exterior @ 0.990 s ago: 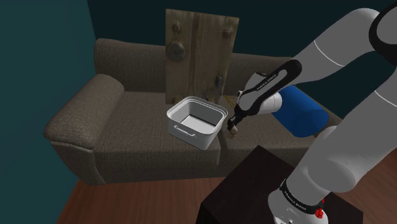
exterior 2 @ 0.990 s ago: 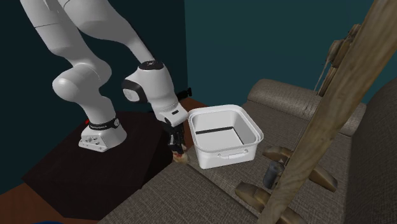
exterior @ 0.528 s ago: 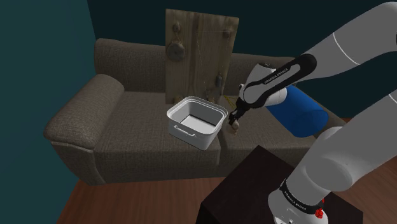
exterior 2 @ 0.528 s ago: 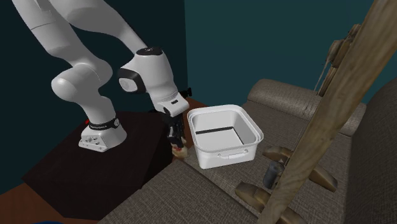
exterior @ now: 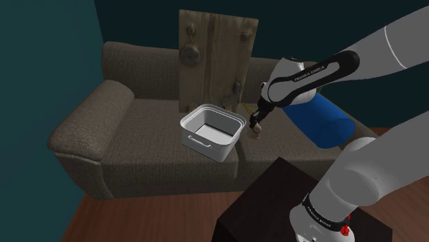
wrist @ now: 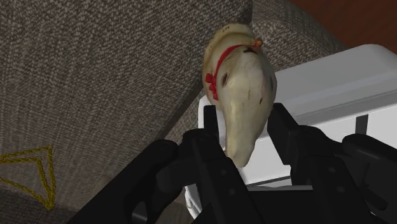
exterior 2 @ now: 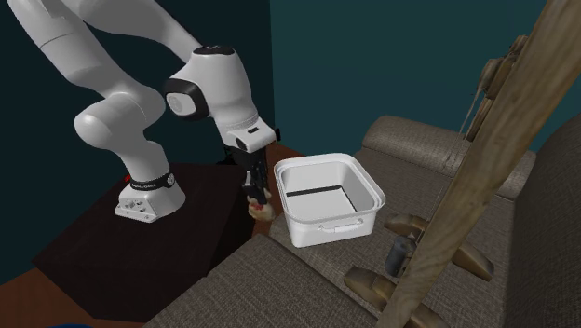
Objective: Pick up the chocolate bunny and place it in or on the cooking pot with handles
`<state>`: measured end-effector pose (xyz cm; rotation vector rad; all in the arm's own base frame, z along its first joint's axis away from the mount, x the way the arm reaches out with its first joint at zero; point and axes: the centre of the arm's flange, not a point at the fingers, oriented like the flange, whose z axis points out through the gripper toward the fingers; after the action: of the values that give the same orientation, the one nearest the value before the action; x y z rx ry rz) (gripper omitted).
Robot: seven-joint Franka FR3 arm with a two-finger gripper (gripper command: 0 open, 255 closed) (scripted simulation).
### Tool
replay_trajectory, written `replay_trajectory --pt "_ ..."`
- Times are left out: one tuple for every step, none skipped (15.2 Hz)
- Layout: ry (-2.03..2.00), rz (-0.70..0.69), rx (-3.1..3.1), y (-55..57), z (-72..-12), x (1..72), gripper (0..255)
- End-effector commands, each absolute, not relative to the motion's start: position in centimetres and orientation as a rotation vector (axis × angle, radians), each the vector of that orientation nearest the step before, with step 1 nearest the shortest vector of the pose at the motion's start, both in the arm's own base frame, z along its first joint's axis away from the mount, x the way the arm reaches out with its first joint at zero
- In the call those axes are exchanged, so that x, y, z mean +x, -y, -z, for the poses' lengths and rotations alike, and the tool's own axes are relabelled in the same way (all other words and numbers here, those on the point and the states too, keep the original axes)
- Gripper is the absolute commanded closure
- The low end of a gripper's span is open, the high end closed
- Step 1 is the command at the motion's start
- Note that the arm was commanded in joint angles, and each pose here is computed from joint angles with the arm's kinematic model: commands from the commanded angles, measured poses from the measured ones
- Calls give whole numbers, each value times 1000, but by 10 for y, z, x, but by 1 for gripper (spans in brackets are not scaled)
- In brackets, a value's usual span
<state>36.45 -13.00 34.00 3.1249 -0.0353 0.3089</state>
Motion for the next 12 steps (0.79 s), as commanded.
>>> replay_trajectory --pt "35 -308 3125 130 -351 365 255" --pt "35 -308 3125 130 -356 365 255" --pt "35 -308 3125 130 -361 365 255" --pt "35 -308 3125 130 -367 365 255" --pt "35 -308 3125 130 -372 365 255" --pt "35 -308 3125 130 -377 365 255" --pt "35 -308 3125 130 -382 365 255" --pt "35 -308 3125 130 -388 365 255" --pt "35 -308 3125 130 -393 365 255" --pt "35 -308 3125 130 -398 365 255" --pt "35 -308 3125 130 -404 365 255" --pt "35 -308 3125 130 -409 365 255"
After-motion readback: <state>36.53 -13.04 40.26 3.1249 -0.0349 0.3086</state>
